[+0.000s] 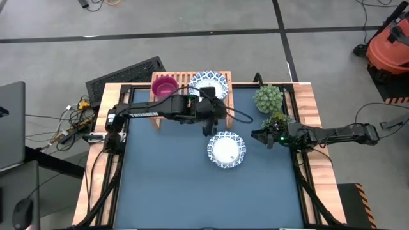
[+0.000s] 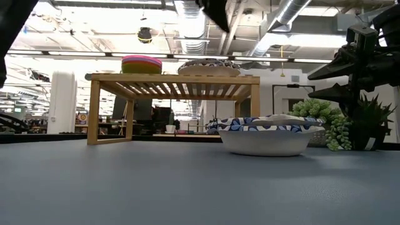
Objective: Place and stack bowls onto a shelf
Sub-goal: Stack the blue patterned bowl on top of the other blue patterned bowl on the shelf
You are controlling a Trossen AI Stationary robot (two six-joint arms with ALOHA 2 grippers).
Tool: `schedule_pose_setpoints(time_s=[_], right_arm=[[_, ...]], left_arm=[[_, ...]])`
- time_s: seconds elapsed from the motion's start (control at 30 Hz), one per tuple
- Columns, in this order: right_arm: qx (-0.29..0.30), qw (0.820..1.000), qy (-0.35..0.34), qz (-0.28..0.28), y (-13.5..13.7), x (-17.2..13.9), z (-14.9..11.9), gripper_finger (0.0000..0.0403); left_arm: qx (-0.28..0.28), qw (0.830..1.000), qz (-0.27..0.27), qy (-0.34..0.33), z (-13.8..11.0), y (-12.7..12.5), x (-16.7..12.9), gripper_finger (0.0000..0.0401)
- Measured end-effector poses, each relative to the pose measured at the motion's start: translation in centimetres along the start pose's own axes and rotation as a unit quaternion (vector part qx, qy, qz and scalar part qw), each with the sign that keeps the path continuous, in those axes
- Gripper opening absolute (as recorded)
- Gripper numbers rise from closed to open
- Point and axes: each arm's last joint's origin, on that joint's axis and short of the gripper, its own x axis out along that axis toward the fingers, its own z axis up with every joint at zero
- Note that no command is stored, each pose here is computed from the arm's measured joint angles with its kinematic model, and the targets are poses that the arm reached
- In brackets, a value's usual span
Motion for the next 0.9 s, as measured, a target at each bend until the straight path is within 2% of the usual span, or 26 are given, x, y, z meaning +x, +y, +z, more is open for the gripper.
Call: schedule_pose_setpoints(time_s=[0.1,0.2,0.3,0.37,0.47,0.63,0.77,0.9], right_arm=[[0.000,1.000,0.000,0.000,0.0,0.0,0.0,0.0218],[0.000,1.000,0.000,0.000,0.0,0.0,0.0,0.0218],[0.000,1.000,0.000,0.000,0.0,0.0,0.0,0.0218],[0.000,1.000,0.000,0.000,0.0,0.0,0.0,0.0218],[0.000,1.000,0.000,0.000,0.0,0.0,0.0,0.0218],[0.000,1.000,0.000,0.000,0.0,0.0,0.0,0.0218],[0.000,1.000,0.001,0.001,0.0,0.0,0.0,0.0218],[0.000,1.000,0.001,0.001,0.0,0.0,0.0,0.0218]], left_arm=[[-0.014,0.996,-0.073,-0.045,1.0,-0.9,-1.6,0.0176],[-0.040,0.981,-0.168,-0.089,1.8,-2.2,-2.6,0.0176],[-0.052,0.963,-0.247,-0.092,1.8,-4.0,-2.7,0.0177],[-0.055,0.957,-0.272,-0.086,1.7,-5.7,-1.8,0.0177],[-0.048,0.951,-0.292,-0.086,1.2,-8.7,-0.1,0.0177],[-0.025,0.954,-0.281,-0.100,-0.4,-12.7,2.4,0.0177],[-0.034,0.958,-0.260,-0.115,-2.0,-14.8,4.4,0.0177],[-0.040,0.956,-0.267,-0.116,-3.2,-16.2,5.4,0.0177]])
